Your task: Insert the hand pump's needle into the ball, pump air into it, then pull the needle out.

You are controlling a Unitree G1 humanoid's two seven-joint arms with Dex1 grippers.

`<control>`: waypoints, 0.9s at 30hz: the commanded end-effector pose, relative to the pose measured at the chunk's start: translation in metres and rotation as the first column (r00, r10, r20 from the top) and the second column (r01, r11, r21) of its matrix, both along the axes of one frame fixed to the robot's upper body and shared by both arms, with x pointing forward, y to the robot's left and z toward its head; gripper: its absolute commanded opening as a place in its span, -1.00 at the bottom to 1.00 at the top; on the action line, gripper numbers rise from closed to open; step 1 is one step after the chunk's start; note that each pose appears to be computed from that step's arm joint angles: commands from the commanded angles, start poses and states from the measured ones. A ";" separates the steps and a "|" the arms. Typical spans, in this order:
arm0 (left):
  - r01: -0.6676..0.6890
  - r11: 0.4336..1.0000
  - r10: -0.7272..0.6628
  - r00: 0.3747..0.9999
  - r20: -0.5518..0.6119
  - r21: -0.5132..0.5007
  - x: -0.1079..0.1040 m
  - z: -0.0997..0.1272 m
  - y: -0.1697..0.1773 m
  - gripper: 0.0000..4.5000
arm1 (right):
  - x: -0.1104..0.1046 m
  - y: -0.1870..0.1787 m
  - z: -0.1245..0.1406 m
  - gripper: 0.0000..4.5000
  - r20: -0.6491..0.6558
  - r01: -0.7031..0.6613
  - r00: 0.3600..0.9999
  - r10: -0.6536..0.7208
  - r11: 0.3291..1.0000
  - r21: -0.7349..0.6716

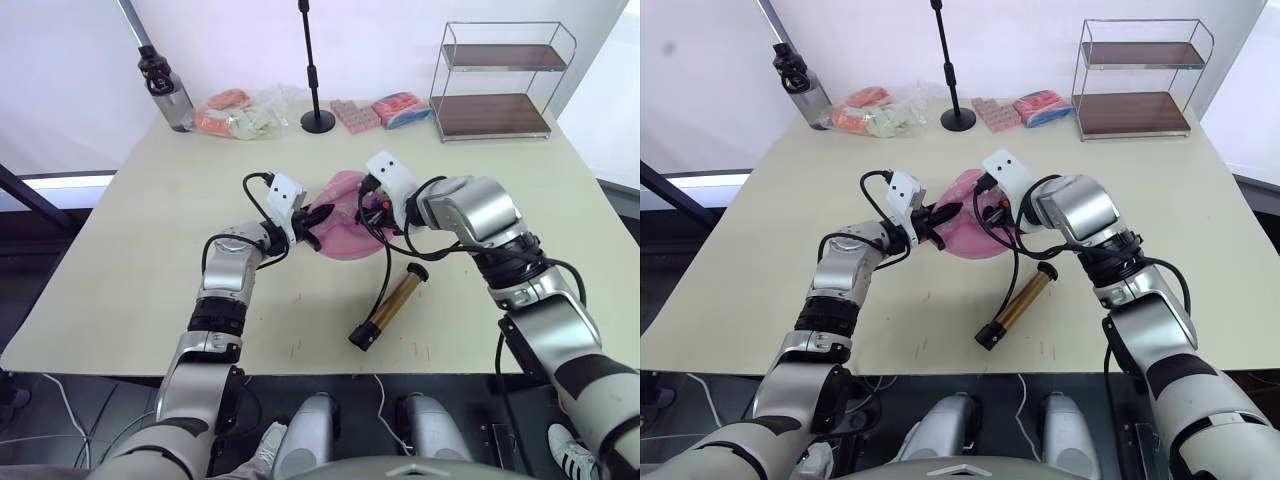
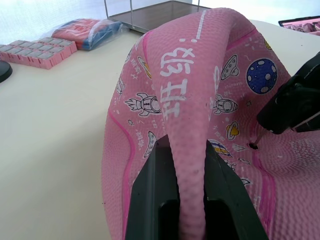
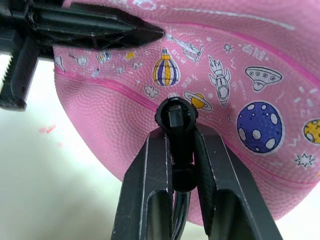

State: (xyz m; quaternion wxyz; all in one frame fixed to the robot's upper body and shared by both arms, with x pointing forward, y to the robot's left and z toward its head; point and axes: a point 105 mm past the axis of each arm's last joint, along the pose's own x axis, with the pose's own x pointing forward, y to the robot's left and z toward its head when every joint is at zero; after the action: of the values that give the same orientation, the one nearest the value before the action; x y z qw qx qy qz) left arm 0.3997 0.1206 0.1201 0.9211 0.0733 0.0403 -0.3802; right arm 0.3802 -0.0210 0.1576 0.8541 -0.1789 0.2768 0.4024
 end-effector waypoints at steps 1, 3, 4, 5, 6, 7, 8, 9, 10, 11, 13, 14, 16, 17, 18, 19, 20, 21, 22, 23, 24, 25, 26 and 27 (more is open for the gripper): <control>0.049 0.997 -0.038 0.984 -0.175 0.061 -0.014 -0.053 -0.013 -1.00 | 0.004 0.001 0.005 -0.96 0.040 -0.025 0.999 0.028 0.997 -0.069; 0.048 0.997 -0.037 0.984 -0.174 0.061 -0.014 -0.053 -0.013 -1.00 | 0.006 -0.001 0.001 -0.96 0.040 -0.031 0.999 0.035 0.993 -0.115; 0.047 0.997 -0.036 0.984 -0.173 0.061 -0.014 -0.053 -0.012 -1.00 | 0.006 -0.001 0.000 -0.96 0.039 -0.033 0.999 0.038 0.991 -0.127; 0.046 0.997 -0.035 0.984 -0.173 0.062 -0.014 -0.053 -0.012 -1.00 | 0.007 -0.001 -0.001 -0.96 0.037 -0.039 0.998 0.045 0.989 -0.140; 0.046 0.997 -0.035 0.984 -0.173 0.062 -0.014 -0.053 -0.012 -1.00 | 0.007 -0.001 -0.002 -0.96 0.036 -0.045 0.998 0.051 0.987 -0.155; 0.045 0.997 -0.034 0.984 -0.173 0.062 -0.014 -0.053 -0.012 -1.00 | 0.008 -0.002 -0.003 -0.96 0.038 -0.048 0.998 0.056 0.984 -0.171; 0.045 0.997 -0.034 0.984 -0.173 0.062 -0.014 -0.053 -0.012 -1.00 | 0.009 -0.002 -0.004 -0.96 0.039 -0.051 0.998 0.059 0.982 -0.181; 0.044 0.997 -0.033 0.984 -0.173 0.062 -0.014 -0.053 -0.011 -1.00 | 0.010 -0.003 -0.005 -0.96 0.043 -0.056 0.997 0.066 0.978 -0.200; 0.043 0.997 -0.032 0.984 -0.173 0.062 -0.014 -0.053 -0.011 -1.00 | 0.011 -0.004 -0.006 -0.96 0.044 -0.062 0.996 0.073 0.974 -0.216; 0.043 0.997 -0.031 0.984 -0.173 0.062 -0.014 -0.053 -0.011 -1.00 | 0.011 -0.005 -0.008 -0.96 0.043 -0.066 0.996 0.078 0.971 -0.230; 0.041 0.997 -0.030 0.984 -0.173 0.062 -0.014 -0.053 -0.011 -1.00 | 0.012 -0.008 -0.011 -0.96 0.042 -0.075 0.995 0.089 0.963 -0.260; 0.041 0.997 -0.030 0.985 -0.173 0.062 -0.014 -0.053 -0.010 -1.00 | 0.013 -0.010 -0.013 -0.96 0.043 -0.082 0.994 0.098 0.957 -0.280; 0.038 0.997 -0.026 0.985 -0.172 0.063 -0.013 -0.053 -0.010 -1.00 | 0.012 -0.014 -0.017 -0.96 0.037 -0.103 0.992 0.121 0.942 -0.318; 0.036 0.997 -0.025 0.985 -0.172 0.063 -0.013 -0.052 -0.010 -1.00 | 0.012 -0.016 -0.019 -0.96 0.033 -0.111 0.991 0.129 0.938 -0.329; 0.034 0.997 -0.023 0.985 -0.171 0.063 -0.013 -0.052 -0.009 -1.00 | 0.010 -0.018 -0.021 -0.96 0.024 -0.123 0.990 0.139 0.931 -0.343; 0.031 0.998 -0.020 0.985 -0.170 0.063 -0.012 -0.052 -0.009 -1.00 | 0.009 -0.020 -0.023 -0.96 0.015 -0.130 0.989 0.145 0.926 -0.356; 0.028 0.998 -0.017 0.985 -0.169 0.064 -0.012 -0.052 -0.008 -1.00 | 0.009 -0.022 -0.025 -0.96 0.009 -0.135 0.989 0.148 0.922 -0.364; 0.026 0.998 -0.015 0.986 -0.169 0.065 -0.011 -0.052 -0.008 -1.00 | 0.009 -0.025 -0.026 -0.96 0.008 -0.137 0.989 0.151 0.915 -0.379; 0.026 0.998 -0.014 0.986 -0.168 0.064 -0.011 -0.052 -0.008 -1.00 | 0.010 -0.027 -0.028 -0.96 0.008 -0.137 0.988 0.152 0.911 -0.390; 0.025 0.998 -0.014 0.986 -0.169 0.064 -0.011 -0.052 -0.008 -1.00 | 0.010 -0.028 -0.028 -0.96 0.008 -0.138 0.988 0.154 0.908 -0.395; 0.026 0.998 -0.014 0.986 -0.168 0.064 -0.010 -0.052 -0.008 -1.00 | 0.010 -0.028 -0.028 -0.96 0.008 -0.137 0.988 0.152 0.908 -0.396; 0.026 0.998 -0.015 0.986 -0.168 0.064 -0.010 -0.052 -0.008 -1.00 | 0.011 -0.027 -0.029 -0.96 0.008 -0.136 0.988 0.151 0.909 -0.394; 0.026 0.998 -0.015 0.986 -0.168 0.064 -0.010 -0.052 -0.008 -1.00 | 0.011 -0.027 -0.029 -0.96 0.009 -0.135 0.989 0.151 0.909 -0.395; 0.026 0.998 -0.015 0.986 -0.167 0.063 -0.010 -0.052 -0.008 -1.00 | 0.012 -0.026 -0.029 -0.96 0.013 -0.133 0.988 0.151 0.907 -0.399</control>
State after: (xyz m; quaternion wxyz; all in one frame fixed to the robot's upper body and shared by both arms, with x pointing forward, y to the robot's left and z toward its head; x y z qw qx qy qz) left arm 0.4013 0.1184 0.1167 0.9206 0.0724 0.0438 -0.3812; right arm 0.3863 -0.0223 0.1504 0.7765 -0.3661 0.2706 0.4356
